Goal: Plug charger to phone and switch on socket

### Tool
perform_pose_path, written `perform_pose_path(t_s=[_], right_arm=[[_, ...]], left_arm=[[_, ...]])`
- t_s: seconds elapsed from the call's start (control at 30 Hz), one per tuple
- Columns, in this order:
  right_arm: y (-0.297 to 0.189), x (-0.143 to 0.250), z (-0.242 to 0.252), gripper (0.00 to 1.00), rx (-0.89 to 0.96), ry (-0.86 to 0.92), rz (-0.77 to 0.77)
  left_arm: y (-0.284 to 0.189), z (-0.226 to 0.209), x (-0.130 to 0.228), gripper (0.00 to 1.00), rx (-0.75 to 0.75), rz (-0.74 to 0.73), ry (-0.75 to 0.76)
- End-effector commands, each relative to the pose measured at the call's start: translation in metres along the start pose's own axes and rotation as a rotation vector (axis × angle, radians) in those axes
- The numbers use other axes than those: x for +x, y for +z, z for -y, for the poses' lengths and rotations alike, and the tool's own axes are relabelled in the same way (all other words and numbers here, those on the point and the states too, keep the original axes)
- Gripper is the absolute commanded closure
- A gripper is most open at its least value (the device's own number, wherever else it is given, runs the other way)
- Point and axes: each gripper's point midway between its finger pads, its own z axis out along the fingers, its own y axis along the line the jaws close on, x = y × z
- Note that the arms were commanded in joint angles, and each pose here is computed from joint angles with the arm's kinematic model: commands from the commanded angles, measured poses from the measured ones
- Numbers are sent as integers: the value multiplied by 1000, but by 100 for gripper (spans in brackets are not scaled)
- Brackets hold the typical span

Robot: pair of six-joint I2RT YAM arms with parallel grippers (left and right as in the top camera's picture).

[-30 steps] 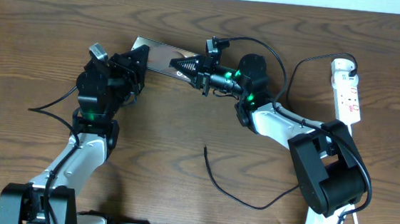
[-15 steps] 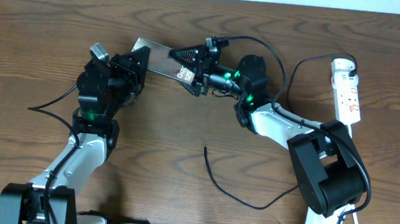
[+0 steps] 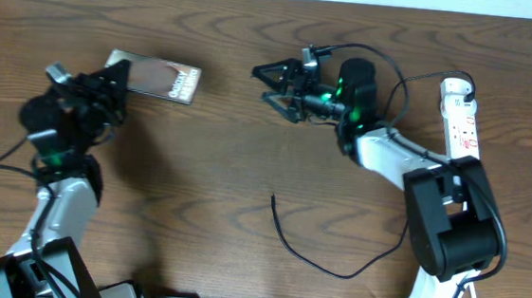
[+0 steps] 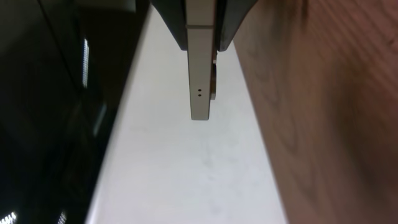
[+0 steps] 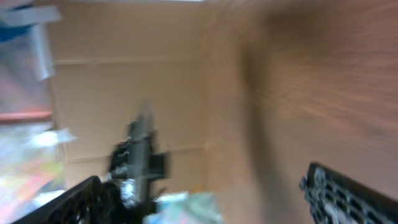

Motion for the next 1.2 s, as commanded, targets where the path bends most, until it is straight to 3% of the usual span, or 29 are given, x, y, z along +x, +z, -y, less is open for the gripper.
perform_pose_path(t_s=[0.0, 0.1, 0.23, 0.37, 0.5, 0.83, 1.17], right_arm=[[-4, -14, -25, 1, 11, -231, -34], [-6, -22, -23, 1, 192, -277, -54], [-32, -26, -6, 1, 628, -336, -13], [-55, 0, 5, 1, 953, -354, -24], [-51, 44, 20, 1, 1079, -328, -98], [-49, 134, 82, 2, 1354, -257, -91], [-58, 172, 139, 16, 1394, -157, -132]], left_arm=[[-6, 53, 12, 93, 109, -176, 122], [-11, 68, 9, 93, 135, -211, 174], [-20, 68, -4, 93, 121, -196, 170], [-33, 63, -29, 93, 104, -125, 164], [-44, 62, -44, 93, 100, -86, 163], [-46, 61, -40, 93, 101, -114, 163], [-46, 61, -40, 93, 101, -114, 163]])
